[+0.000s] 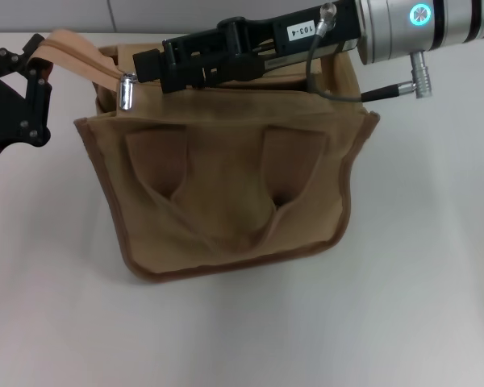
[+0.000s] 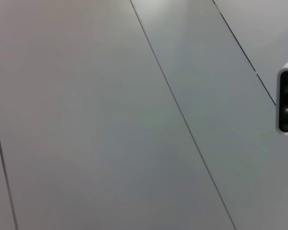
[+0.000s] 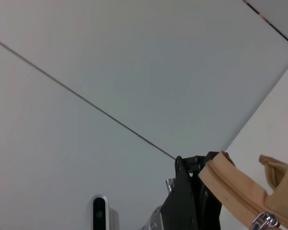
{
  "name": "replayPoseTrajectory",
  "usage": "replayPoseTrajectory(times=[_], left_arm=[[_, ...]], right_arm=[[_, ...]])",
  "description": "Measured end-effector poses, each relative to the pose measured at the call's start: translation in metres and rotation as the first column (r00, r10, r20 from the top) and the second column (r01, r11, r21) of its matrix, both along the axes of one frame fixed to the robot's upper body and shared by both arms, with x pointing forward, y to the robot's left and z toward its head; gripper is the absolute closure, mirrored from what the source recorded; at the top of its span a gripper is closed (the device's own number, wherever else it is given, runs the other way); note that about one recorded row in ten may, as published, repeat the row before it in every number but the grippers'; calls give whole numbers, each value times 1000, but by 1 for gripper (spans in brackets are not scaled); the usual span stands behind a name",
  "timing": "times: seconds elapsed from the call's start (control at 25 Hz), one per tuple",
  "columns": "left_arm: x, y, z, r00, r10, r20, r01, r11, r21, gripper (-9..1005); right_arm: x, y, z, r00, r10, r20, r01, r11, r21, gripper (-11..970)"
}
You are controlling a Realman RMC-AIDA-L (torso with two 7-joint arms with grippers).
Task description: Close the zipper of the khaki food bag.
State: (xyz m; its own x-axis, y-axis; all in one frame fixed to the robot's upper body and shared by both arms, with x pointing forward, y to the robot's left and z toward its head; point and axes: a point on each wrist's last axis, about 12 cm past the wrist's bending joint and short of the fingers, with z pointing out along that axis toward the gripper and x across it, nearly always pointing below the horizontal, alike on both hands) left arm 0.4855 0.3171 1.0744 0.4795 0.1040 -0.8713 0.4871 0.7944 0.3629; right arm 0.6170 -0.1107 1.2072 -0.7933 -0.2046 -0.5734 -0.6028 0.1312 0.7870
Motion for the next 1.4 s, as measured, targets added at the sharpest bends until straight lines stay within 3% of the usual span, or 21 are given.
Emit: replayPoseTrajectory(times=[0.68, 1.4], left_arm=[[1, -3, 0, 1000, -14, 4, 14, 1000, 3, 974], [9, -11, 7, 998, -38, 56, 37, 999, 23, 973]], right_arm=[[0, 13, -14, 991, -57, -123, 55, 998, -16, 235], [1, 24, -15, 987, -48, -155, 40, 998, -58, 236]])
